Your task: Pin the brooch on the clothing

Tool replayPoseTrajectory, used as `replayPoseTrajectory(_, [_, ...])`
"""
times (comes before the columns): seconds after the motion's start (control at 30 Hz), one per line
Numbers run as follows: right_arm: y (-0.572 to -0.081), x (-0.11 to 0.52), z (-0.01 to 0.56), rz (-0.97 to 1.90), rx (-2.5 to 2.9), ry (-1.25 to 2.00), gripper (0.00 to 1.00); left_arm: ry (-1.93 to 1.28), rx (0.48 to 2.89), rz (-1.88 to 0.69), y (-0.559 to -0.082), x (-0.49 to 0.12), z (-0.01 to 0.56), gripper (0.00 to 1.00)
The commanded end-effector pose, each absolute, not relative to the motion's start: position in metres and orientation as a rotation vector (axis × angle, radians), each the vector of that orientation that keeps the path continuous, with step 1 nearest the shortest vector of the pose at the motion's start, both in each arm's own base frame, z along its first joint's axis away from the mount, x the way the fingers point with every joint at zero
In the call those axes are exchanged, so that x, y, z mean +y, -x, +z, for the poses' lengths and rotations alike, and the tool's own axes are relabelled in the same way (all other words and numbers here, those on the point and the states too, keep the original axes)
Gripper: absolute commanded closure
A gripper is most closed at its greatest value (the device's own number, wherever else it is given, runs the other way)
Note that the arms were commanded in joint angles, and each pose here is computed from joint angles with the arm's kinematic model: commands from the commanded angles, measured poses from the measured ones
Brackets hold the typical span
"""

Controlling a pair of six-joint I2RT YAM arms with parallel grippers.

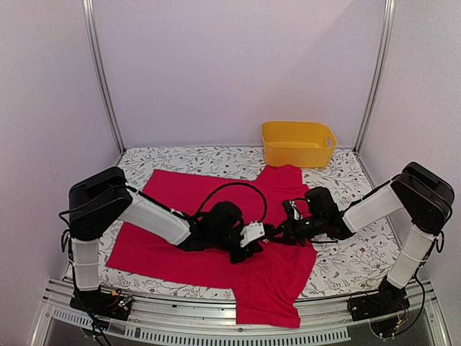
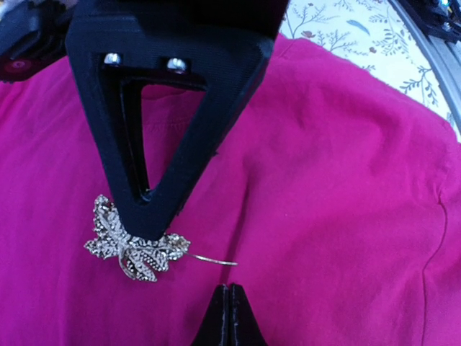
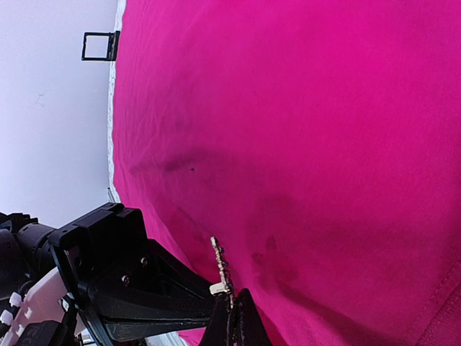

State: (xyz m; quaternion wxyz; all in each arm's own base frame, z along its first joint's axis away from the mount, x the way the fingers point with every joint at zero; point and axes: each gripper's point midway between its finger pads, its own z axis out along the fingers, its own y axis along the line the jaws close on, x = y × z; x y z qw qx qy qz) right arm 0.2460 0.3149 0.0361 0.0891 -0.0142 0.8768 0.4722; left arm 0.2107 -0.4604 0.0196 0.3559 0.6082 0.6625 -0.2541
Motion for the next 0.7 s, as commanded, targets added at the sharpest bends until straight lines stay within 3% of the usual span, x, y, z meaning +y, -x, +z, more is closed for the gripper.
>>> replayPoseTrajectory(0.0, [-0.245,0.315,0.029,1.394,2.622,0.043,1.00,-1.577,1.677,-0.656,-0.208,-0.461,0.025,1.00])
replayPoseTrajectory(0.67, [-0.232,0.315,0.023,1.418,2.664,0.043,1.00,-1.567,1.673,-0.638,-0.212,-0.461,0.024,1.00])
